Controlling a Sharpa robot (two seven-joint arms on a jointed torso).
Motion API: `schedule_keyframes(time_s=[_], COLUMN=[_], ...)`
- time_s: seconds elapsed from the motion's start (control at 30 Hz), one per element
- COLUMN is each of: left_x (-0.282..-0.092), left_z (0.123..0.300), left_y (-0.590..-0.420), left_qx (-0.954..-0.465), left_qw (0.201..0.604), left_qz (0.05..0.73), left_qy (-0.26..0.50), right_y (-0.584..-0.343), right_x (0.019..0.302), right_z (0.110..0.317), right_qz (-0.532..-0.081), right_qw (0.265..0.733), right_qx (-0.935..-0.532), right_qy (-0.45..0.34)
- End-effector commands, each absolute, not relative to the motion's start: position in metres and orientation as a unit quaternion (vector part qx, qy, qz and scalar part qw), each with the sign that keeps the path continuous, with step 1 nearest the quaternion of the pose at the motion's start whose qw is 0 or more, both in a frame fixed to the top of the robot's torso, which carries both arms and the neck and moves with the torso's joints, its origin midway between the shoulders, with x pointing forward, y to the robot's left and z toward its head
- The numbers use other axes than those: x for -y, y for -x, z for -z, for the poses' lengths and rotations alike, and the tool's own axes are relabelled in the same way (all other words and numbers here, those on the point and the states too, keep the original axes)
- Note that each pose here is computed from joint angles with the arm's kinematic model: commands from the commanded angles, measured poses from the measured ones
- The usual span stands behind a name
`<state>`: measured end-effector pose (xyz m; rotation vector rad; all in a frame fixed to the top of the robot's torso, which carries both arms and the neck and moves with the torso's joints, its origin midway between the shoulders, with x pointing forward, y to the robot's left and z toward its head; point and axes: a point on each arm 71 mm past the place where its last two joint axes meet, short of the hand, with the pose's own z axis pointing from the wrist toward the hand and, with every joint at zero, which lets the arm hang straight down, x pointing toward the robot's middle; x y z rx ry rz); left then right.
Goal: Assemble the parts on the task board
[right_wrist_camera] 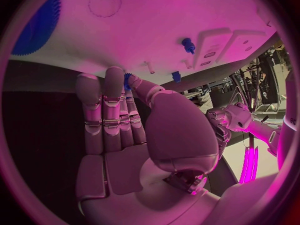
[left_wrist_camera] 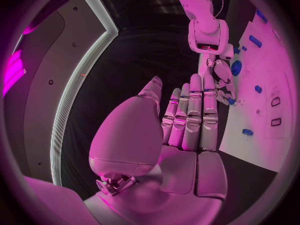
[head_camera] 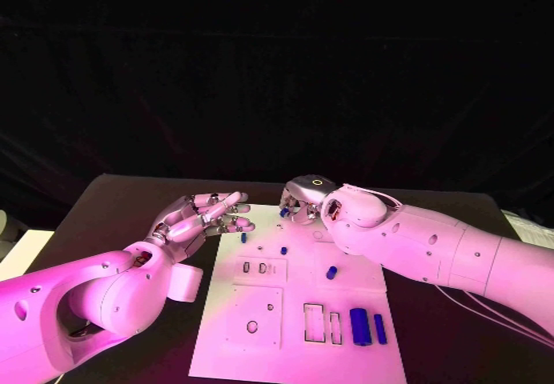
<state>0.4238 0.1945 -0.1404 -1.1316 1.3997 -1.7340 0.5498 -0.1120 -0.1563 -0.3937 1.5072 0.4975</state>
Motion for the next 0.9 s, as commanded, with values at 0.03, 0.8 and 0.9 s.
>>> schedule_keyframes(time_s=[0.03, 0.8, 0.9], left_x=[-0.192, -0.195, -0.198], left_z=[0.139, 0.14, 0.14], left_y=[-0.423, -0.425, -0.425], left_qx=[-0.53, -0.532, -0.532], left_qw=[0.308, 0.309, 0.311], left_qz=[0.666, 0.663, 0.661], left_qy=[0.425, 0.427, 0.428], right_y=[-0.551, -0.54, -0.534], right_x=[0.111, 0.129, 0.147], right_z=[0.16, 0.152, 0.146], right_qz=[-0.204, -0.236, -0.244], right_qw=[0.682, 0.7, 0.698], right_qx=[-0.68, -0.659, -0.663], right_qy=[0.178, 0.142, 0.118])
